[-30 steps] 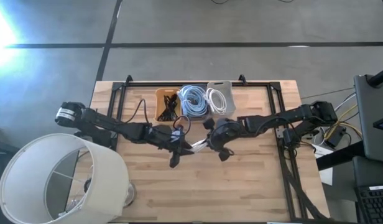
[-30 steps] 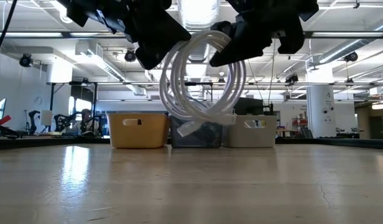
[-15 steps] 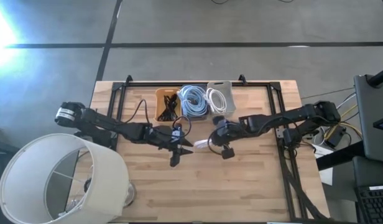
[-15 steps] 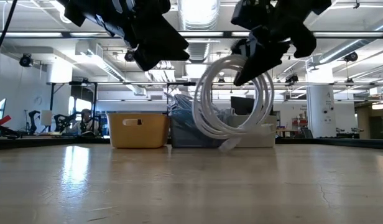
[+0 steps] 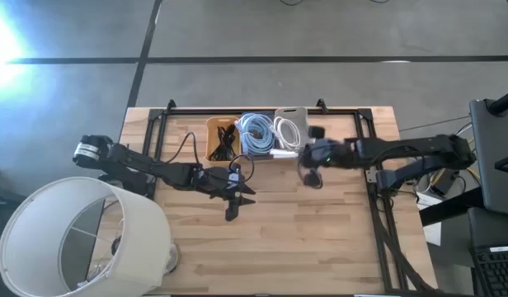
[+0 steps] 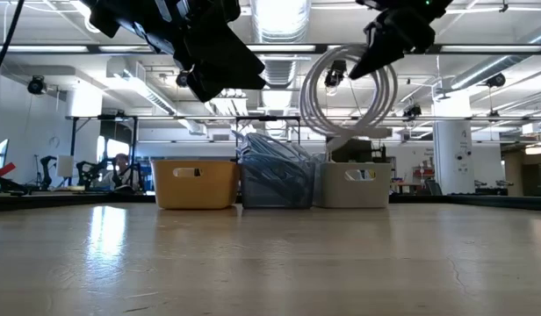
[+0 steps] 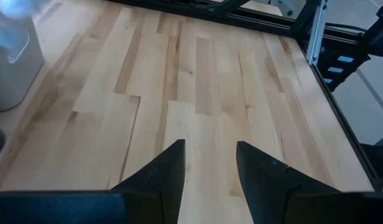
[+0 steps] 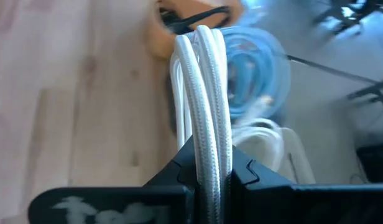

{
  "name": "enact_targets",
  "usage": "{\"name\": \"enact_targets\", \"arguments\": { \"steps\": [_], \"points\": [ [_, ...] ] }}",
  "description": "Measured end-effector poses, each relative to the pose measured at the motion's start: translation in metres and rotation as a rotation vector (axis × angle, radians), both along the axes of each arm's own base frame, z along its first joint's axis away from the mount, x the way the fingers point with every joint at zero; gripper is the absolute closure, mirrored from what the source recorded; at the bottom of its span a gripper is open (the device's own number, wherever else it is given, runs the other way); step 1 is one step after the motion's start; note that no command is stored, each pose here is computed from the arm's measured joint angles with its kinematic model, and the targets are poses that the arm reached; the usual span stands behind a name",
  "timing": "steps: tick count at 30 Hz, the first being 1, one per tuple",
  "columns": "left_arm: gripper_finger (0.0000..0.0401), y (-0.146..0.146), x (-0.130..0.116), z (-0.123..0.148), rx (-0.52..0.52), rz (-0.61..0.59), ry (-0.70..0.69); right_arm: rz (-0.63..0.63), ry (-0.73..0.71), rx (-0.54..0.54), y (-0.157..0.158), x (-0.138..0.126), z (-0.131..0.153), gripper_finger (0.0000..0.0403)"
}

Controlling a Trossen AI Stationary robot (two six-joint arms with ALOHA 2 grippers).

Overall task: Pick & Place USB Port
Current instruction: Put the white hdmi cable into the gray bin

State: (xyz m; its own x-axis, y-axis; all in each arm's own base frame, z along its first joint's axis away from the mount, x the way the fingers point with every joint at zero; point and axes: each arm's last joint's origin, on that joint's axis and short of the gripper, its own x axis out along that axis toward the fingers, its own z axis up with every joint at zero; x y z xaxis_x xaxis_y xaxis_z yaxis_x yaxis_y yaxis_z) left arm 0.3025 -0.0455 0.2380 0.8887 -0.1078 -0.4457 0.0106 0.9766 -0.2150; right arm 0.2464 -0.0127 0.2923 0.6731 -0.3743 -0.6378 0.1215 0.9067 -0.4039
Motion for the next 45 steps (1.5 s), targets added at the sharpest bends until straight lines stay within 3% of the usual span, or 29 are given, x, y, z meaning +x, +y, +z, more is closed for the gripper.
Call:
{"name": "enact_targets", "arguments": {
  "steps": [5, 11, 20, 25, 37, 45],
  "points": [
    [0.0254, 0.000, 0.000, 0.000, 0.000, 0.000, 0.000, -0.155, -0.069, -0.056, -0.025, -0.017, 0.016, 0.0380],
    [0.0254, 0.000, 0.000, 0.000, 0.000, 0.000, 0.000, -0.453, -0.148, -0.098, -0.059, -0.025, 0.021, 0.0380],
    [0.0254, 0.000, 0.000, 0.000, -0.001, 0.000, 0.001, -0.685, -0.264, 0.019, -0.096, -0.002, -0.007, 0.0380],
    [0.0254, 0.000, 0.000, 0.000, 0.000, 0.000, 0.001, -0.797, -0.214, 0.042, -0.104, 0.012, -0.034, 0.0380],
    [0.0254, 0.000, 0.000, 0.000, 0.000, 0.000, 0.002, -0.853, -0.086, 0.030, -0.114, 0.035, -0.078, 0.0380],
    [0.0254, 0.000, 0.000, 0.000, 0.000, 0.000, 0.003, -0.847, -0.138, 0.031, -0.118, 0.045, -0.060, 0.0380]
  ]
}}
